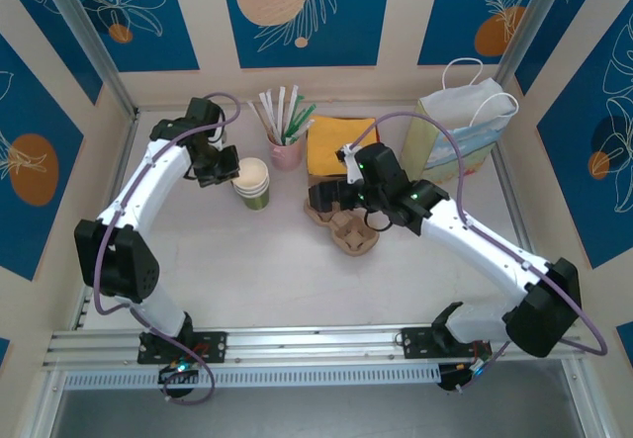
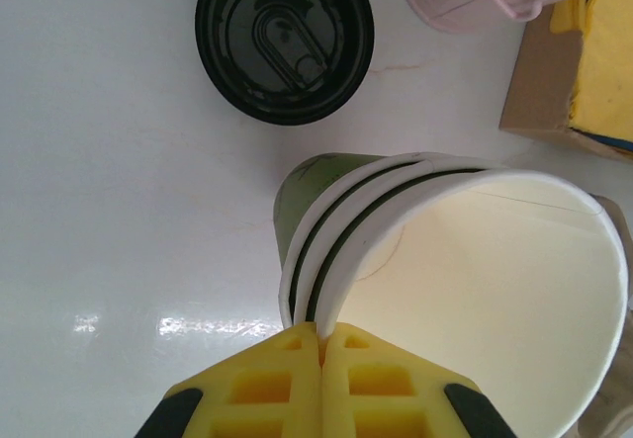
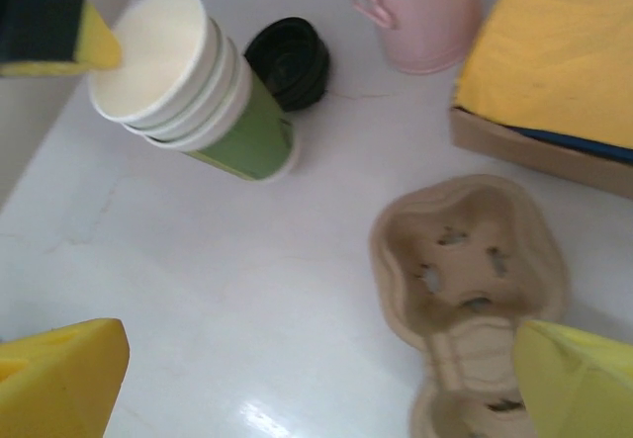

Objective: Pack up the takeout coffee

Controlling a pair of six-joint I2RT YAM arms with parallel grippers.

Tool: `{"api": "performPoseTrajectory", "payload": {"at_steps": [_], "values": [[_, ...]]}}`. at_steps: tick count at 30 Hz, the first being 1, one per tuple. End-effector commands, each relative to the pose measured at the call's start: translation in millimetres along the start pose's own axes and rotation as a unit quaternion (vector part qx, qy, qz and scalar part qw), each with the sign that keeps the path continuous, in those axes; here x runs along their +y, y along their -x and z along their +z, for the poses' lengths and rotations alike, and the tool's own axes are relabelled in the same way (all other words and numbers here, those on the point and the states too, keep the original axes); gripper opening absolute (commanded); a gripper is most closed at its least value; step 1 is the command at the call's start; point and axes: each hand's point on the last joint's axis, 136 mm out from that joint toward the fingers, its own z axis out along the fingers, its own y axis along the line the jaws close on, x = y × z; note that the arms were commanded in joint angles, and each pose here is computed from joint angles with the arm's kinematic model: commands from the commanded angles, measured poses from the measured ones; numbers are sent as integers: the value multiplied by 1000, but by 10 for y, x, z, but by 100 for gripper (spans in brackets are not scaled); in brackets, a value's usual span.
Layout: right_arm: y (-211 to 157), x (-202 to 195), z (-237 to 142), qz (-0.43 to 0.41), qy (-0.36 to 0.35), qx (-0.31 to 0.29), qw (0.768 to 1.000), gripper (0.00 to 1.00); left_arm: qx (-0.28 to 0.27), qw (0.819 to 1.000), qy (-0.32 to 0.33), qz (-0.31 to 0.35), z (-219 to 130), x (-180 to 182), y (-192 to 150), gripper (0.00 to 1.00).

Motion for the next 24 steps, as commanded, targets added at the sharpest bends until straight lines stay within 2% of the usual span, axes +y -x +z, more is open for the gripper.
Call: {"api": "performPoseTrajectory", "payload": {"at_steps": [1,6,9,13,17,24], "values": [[138,305,86,57,85,9,995,96,-6,1000,-11,-2,-54,9,-21,0],[242,499,326,116,146,41,982,78,-4,1000,-6,5,-32,42,-42,0],[302,527,475,145,152,56,976,73,-3,1000,-6,9,-6,38,-42,0],[375,518,658,197,167,78,963,60,-4,1000,-8,7,-6,34,-38,0],[423,552,805,233,189,104,948,56,-3,1000,-9,9,0,46,-59,0],[485,565,1045,268,200,119,935,56,-3,1000,-23,16,-14,-20,-43,0]]}}
